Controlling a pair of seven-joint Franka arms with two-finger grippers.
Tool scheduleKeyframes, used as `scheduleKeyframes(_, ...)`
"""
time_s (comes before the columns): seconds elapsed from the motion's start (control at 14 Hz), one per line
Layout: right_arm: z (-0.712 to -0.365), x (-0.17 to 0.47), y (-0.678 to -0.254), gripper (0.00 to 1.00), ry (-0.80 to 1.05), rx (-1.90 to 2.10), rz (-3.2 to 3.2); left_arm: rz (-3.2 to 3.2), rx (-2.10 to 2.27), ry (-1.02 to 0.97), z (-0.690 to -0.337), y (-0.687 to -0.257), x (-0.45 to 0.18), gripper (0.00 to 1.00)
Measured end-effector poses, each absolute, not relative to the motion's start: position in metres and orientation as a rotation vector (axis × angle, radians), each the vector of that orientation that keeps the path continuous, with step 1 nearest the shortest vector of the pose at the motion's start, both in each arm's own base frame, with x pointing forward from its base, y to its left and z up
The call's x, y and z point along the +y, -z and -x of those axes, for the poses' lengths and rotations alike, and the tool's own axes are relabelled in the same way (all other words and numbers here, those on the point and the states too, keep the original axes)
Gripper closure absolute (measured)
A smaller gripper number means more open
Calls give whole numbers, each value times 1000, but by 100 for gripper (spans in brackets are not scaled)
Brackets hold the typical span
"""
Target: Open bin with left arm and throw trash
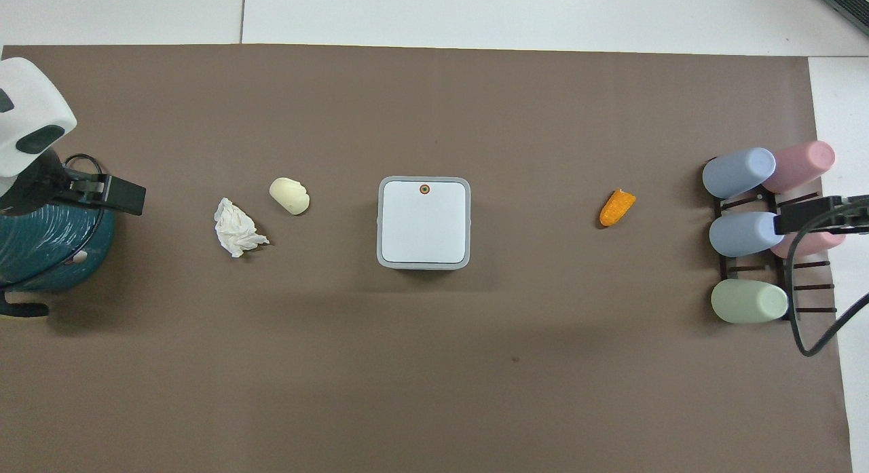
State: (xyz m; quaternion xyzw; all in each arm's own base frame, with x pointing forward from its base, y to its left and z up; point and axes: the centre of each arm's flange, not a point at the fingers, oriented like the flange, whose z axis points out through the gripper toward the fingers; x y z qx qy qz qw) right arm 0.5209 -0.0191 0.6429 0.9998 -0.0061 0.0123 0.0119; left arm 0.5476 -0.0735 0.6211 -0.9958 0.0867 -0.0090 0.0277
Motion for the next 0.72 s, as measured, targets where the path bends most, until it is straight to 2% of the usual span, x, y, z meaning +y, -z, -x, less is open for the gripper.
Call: scheduleKeyframes(0.72,-521,-19,-643,0,-39,-21,-3117,3076,301,39,-546,-621,-88,0)
